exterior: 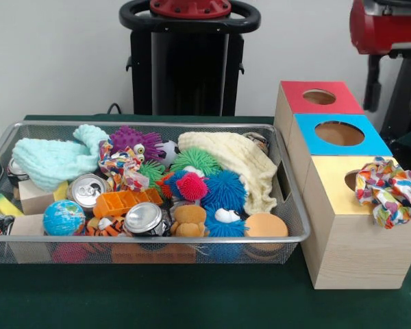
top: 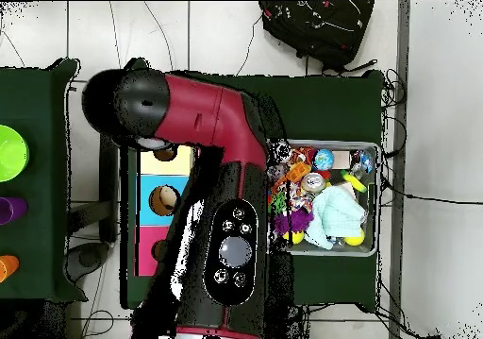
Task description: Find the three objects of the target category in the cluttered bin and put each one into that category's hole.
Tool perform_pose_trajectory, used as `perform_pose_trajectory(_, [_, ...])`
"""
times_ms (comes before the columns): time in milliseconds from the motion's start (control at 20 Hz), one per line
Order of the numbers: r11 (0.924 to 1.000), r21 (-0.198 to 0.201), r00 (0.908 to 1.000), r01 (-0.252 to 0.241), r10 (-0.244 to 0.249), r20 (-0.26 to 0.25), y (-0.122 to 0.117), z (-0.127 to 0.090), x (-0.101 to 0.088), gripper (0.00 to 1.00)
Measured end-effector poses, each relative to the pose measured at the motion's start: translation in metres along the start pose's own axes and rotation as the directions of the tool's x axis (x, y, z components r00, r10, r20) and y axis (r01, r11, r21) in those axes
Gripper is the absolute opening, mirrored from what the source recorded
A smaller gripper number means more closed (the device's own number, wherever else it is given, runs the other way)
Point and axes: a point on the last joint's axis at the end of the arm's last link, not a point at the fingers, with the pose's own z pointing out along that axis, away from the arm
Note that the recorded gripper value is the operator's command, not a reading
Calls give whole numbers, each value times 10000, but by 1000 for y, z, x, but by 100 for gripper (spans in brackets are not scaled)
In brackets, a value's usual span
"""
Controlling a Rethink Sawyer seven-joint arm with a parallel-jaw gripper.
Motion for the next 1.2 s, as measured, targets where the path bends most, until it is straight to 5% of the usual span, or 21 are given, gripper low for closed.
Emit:
perform_pose_trajectory(750, [9992, 85, 9940, 384, -391, 1023, 4, -49, -46, 0])
perform_pose_trajectory(1200, [9986, 149, 9894, 507, -523, 1357, 4, -57, -63, 0])
